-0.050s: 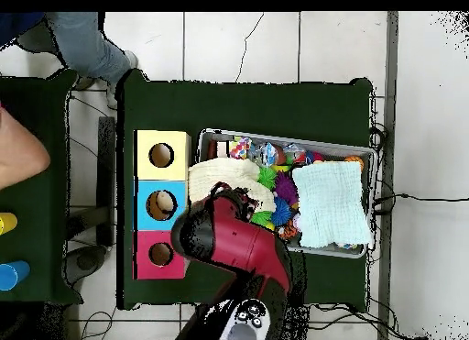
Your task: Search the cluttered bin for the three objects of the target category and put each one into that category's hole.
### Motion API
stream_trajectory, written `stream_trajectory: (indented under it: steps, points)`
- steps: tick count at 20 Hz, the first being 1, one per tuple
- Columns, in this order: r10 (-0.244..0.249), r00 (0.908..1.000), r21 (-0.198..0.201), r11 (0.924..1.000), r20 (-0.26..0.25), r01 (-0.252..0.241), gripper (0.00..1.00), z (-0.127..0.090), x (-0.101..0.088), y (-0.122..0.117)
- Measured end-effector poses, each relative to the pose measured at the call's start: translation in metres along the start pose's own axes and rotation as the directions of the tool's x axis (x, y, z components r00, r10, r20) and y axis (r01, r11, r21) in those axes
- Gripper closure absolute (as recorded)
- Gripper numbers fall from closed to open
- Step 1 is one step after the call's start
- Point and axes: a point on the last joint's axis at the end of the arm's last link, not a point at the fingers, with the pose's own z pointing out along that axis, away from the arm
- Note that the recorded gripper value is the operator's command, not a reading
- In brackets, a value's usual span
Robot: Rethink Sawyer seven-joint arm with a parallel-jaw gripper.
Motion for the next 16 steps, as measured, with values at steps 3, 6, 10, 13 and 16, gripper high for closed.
stream_trajectory:
  steps: [3,6,10,13,16]
  points:
    - [-0.018,0.9998,0.009,0.9998,0.002,0.018,1.0,0.012,0.001,-0.012]
    - [-0.026,0.9997,0.012,0.9996,0.0,0.026,1.0,0.018,0.002,-0.018]
    - [-0.025,0.999,-0.008,0.9997,-0.036,0.025,1.0,0.037,0.004,-0.031]
    - [-0.021,0.998,-0.023,0.9996,-0.06,0.019,1.0,0.048,0.006,-0.039]
    - [-0.019,0.9968,-0.035,0.9992,-0.077,0.016,1.0,0.055,0.008,-0.045]
